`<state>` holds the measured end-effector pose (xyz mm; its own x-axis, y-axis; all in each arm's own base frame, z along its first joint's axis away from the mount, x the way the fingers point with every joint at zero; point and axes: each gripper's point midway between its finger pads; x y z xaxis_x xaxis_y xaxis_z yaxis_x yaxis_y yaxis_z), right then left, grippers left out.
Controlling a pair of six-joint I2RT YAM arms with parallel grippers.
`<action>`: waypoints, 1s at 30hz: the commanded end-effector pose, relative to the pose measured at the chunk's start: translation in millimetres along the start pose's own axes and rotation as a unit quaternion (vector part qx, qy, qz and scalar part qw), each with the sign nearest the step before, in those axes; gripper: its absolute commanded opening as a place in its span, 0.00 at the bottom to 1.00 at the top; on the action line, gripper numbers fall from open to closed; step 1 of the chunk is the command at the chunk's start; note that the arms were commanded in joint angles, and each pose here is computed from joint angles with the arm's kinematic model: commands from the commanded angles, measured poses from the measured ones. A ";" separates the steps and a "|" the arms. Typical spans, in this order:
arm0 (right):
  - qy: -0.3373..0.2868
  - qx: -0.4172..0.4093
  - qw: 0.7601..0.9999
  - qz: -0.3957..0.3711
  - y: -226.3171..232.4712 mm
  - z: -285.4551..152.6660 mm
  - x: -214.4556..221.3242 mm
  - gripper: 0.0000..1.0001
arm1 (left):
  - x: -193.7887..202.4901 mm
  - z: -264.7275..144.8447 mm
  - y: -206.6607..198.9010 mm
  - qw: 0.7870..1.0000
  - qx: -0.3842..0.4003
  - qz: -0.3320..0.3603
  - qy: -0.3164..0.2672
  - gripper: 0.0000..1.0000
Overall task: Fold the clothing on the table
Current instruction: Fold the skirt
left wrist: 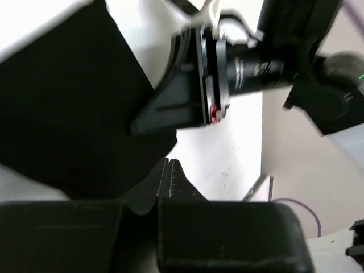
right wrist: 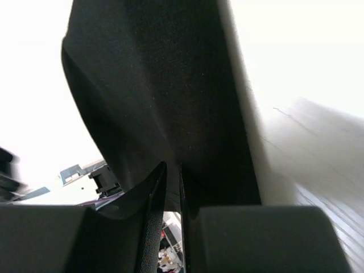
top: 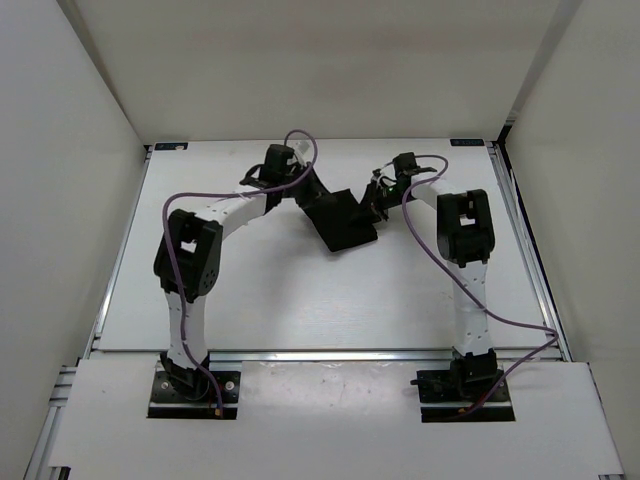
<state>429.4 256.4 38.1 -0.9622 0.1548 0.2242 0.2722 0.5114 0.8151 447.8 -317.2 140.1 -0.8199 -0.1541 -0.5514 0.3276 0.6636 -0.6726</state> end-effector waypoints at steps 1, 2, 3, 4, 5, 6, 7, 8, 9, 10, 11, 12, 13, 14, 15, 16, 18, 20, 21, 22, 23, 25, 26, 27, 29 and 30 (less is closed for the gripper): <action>-0.016 -0.011 1.000 -0.002 9.3 -16.5 -6.4 0.19 | 36.6 16.5 27.1 0.999 -0.027 -0.025 0.039 0.01; -0.014 -0.011 1.000 -0.007 12.9 -15.7 -2.8 0.19 | 45.4 19.7 35.9 0.998 -0.042 -0.024 0.047 0.02; -0.021 -0.011 1.000 -0.007 13.4 -21.6 -5.5 0.19 | 62.0 21.7 53.4 0.995 -0.068 -0.031 0.062 0.01; -0.028 -0.012 1.000 -0.007 15.9 -27.4 -8.1 0.19 | 63.7 20.6 62.5 0.994 -0.084 -0.029 0.059 0.01; -0.032 -0.012 0.999 -0.010 19.2 -30.9 -7.4 0.19 | 80.0 20.2 74.6 0.992 -0.095 -0.040 0.076 0.00; -0.037 -0.009 0.999 -0.007 15.3 -34.7 -10.1 0.19 | 93.6 19.4 85.0 0.989 -0.109 -0.047 0.085 0.00; -0.045 -0.010 0.999 -0.008 16.3 -41.2 -12.1 0.19 | 97.3 17.9 92.4 0.988 -0.122 -0.048 0.087 0.00; -0.056 -0.014 0.998 -0.010 22.4 -52.4 -15.0 0.19 | 99.2 19.1 93.8 0.987 -0.129 -0.036 0.086 0.00; -0.055 -0.018 0.998 -0.013 25.7 -53.3 -13.1 0.19 | 100.9 19.5 97.8 0.986 -0.136 -0.038 0.090 0.00; -0.063 -0.022 0.998 -0.015 27.8 -60.8 -16.5 0.19 | 103.0 21.4 100.7 0.985 -0.143 -0.032 0.093 0.01; -0.066 -0.031 0.997 -0.017 32.5 -67.9 -17.5 0.19 | 105.8 23.9 102.8 0.984 -0.143 -0.035 0.098 0.01; -0.068 -0.036 0.997 -0.022 37.1 -72.7 -16.6 0.20 | 104.8 24.8 105.3 0.984 -0.143 -0.037 0.097 0.01; -0.078 -0.043 0.995 -0.033 46.3 -82.7 -17.2 0.19 | 99.2 26.9 101.4 0.986 -0.133 -0.041 0.091 0.01; -0.083 -0.049 0.995 -0.036 51.7 -91.3 -15.9 0.20 | 100.5 28.1 94.9 0.987 -0.121 -0.047 0.092 0.00; -0.092 -0.058 0.993 -0.051 64.1 -102.7 -13.9 0.20 | 87.2 26.9 89.6 0.990 -0.110 -0.049 0.077 0.01; -0.095 -0.062 0.992 -0.052 65.7 -109.7 -11.6 0.21 | 73.0 25.0 72.9 0.993 -0.084 -0.050 0.064 0.01; -0.118 -0.066 0.988 -0.072 77.1 -132.7 -5.1 0.27 | 41.4 14.1 54.9 0.997 -0.060 -0.034 0.035 0.02; -0.137 -0.036 0.987 -0.074 66.7 -144.5 1.3 0.35 | 1.7 -11.0 35.7 0.998 -0.054 -0.009 -0.001 0.04; -0.149 -0.028 0.985 -0.077 65.9 -154.3 3.0 0.36 | -8.4 -20.9 39.5 0.998 -0.059 -0.002 -0.012 0.07; -0.153 -0.005 0.985 -0.076 54.6 -153.0 5.6 0.41 | -10.9 -33.9 39.6 0.998 -0.068 -0.002 -0.017 0.08; -0.162 -0.001 0.984 -0.076 54.8 -160.8 8.2 0.41 | -13.0 -46.1 49.3 0.997 -0.076 -0.005 -0.020 0.11; -0.169 0.033 0.983 -0.064 32.8 -163.0 14.7 0.42 | -14.3 -72.5 58.2 0.995 -0.098 0.002 -0.031 0.14; -0.177 0.045 0.981 -0.061 26.0 -164.9 18.0 0.42 | -3.5 -86.8 70.2 0.992 -0.120 0.001 -0.027 0.17; -0.182 0.047 0.980 -0.063 26.8 -167.5 23.2 0.43 | -2.2 -96.4 80.0 0.990 -0.138 0.008 -0.029 0.21; -0.195 0.058 0.978 -0.043 8.5 -170.0 27.2 0.44 | 28.5 -118.1 97.8 0.984 -0.176 0.017 0.002 0.31; -0.201 0.063 0.977 -0.038 2.2 -174.8 28.0 0.44 | 45.9 -123.8 108.0 0.979 -0.200 0.029 0.026 0.42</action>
<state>413.6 132.8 157.8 -0.9174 0.3886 -0.0853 0.1722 0.5810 0.7955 430.0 -186.9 127.7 -0.7877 -0.2039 -0.5814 0.1684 0.8365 -0.5215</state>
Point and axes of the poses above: each gripper's point midway between its finger pads, its own z axis out along the fingers, its own y axis along the line the jaws close on, x = y × z, and after that the axes turned 12 degrees about z, right-handed
